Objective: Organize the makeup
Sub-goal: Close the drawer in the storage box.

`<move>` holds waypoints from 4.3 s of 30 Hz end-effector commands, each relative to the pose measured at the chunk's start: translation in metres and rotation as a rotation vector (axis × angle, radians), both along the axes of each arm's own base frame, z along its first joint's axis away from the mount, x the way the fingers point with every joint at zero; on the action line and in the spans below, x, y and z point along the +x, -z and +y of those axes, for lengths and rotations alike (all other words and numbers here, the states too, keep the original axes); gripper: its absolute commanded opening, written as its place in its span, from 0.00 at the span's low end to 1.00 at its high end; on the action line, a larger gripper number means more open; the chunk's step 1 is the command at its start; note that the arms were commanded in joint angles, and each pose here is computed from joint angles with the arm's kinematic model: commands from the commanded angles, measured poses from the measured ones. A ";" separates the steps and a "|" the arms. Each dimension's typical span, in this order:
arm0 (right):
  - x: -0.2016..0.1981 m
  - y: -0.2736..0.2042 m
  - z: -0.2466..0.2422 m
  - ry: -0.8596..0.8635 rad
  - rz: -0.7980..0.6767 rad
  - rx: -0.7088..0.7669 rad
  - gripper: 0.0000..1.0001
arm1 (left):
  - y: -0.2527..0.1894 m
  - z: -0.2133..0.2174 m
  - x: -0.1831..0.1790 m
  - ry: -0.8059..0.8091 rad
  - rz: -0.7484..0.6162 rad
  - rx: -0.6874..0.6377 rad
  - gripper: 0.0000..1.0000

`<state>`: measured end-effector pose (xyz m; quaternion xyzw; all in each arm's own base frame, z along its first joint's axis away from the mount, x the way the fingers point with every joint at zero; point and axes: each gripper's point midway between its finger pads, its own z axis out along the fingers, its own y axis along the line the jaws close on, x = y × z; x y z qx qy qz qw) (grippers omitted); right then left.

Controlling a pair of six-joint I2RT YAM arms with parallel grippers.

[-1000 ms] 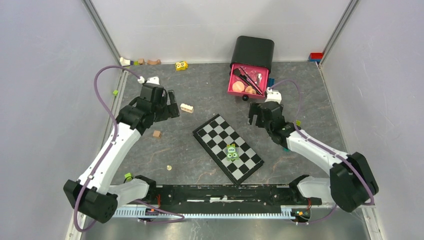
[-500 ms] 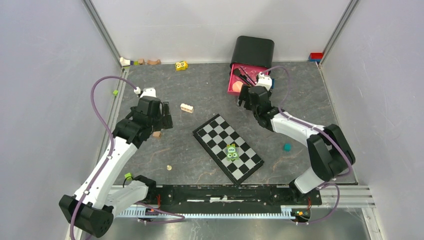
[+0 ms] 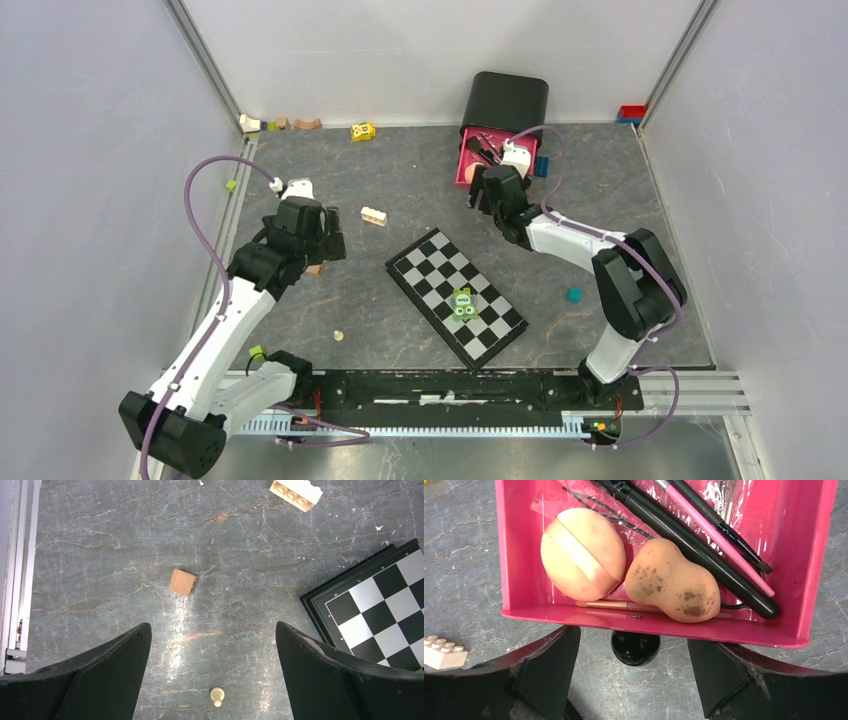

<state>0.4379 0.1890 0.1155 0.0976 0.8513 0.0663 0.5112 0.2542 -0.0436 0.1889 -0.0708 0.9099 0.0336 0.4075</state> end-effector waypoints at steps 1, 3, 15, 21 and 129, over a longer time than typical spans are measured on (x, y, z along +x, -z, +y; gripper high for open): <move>0.018 -0.019 0.003 0.023 -0.067 0.001 0.83 | -0.006 0.003 0.008 0.013 -0.043 0.029 1.00; 0.020 -0.020 0.002 0.030 -0.080 -0.003 0.79 | -0.008 0.003 0.008 0.012 -0.049 0.029 1.00; 0.028 -0.026 -0.002 0.041 -0.124 -0.042 0.53 | -0.008 0.003 0.009 0.014 -0.054 0.026 1.00; 0.030 -0.037 0.001 0.031 -0.152 -0.037 0.30 | -0.007 0.001 0.009 0.022 -0.049 0.023 1.00; 0.072 -0.143 -0.062 -0.030 -0.327 -0.036 0.89 | 0.001 0.001 0.012 0.026 -0.016 0.035 1.00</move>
